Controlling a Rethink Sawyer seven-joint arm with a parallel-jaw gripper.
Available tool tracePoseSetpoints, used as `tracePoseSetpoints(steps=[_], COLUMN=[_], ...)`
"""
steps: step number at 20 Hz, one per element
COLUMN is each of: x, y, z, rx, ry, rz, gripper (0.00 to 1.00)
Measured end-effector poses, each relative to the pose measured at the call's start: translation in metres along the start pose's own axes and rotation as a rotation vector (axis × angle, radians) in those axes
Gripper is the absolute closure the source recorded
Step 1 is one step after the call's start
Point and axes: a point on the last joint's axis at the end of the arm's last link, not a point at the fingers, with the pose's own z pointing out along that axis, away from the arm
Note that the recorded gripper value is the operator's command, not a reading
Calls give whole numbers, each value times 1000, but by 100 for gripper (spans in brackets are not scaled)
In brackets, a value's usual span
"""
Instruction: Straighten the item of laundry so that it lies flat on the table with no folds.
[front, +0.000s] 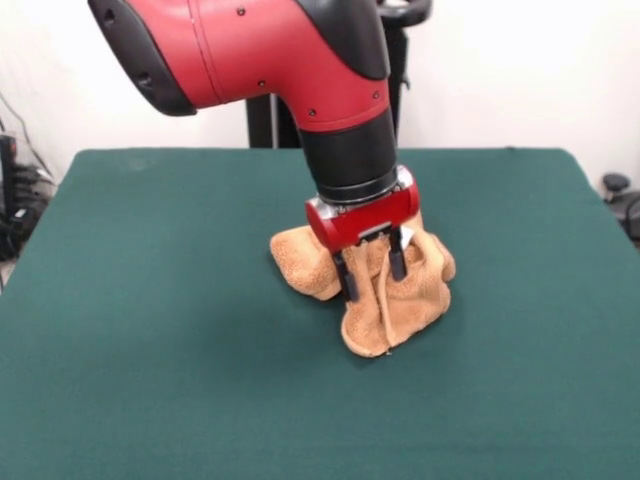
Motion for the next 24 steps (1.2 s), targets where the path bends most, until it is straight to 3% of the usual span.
tracePoseSetpoints(steps=[11,24], x=[1,4], y=[6,2], z=[22,48], rx=[-22,-5], ry=[-66,-111], rz=[17,13], gripper=[0,0])
